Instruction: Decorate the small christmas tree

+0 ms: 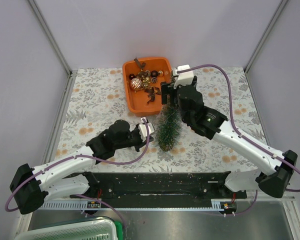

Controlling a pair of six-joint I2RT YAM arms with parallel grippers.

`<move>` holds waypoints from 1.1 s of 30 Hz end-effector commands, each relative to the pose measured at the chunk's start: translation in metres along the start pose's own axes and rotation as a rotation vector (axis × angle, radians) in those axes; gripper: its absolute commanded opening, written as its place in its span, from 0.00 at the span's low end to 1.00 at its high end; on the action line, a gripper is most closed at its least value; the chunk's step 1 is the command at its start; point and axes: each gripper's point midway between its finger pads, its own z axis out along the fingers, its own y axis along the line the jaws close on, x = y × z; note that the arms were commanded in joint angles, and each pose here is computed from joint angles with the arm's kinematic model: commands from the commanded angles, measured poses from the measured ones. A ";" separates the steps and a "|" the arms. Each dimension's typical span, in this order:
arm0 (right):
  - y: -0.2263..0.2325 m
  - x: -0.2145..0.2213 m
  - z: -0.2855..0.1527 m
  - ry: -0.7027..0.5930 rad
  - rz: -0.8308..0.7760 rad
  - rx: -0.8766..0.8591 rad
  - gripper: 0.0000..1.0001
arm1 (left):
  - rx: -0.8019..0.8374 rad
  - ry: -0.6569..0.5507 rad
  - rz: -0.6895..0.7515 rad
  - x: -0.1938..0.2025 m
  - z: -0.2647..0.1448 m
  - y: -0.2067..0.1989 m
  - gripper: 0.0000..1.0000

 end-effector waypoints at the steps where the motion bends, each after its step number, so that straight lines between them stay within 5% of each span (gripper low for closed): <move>1: 0.004 -0.039 0.005 -0.076 0.025 -0.003 0.82 | -0.047 -0.095 0.025 -0.023 -0.004 0.010 0.00; 7: 0.009 -0.037 0.008 -0.056 0.048 -0.010 0.43 | -0.068 -0.105 0.013 -0.022 -0.006 0.013 0.00; 11: 0.011 -0.042 0.004 -0.068 0.047 -0.040 0.26 | -0.127 -0.116 -0.005 -0.025 -0.006 0.024 0.00; 17: 0.026 -0.047 -0.001 -0.117 0.072 -0.224 0.14 | -0.148 -0.136 -0.082 -0.032 -0.009 0.027 0.00; 33: 0.045 -0.046 -0.051 -0.276 0.181 -0.851 0.05 | -0.181 -0.105 -0.096 -0.018 -0.012 0.037 0.00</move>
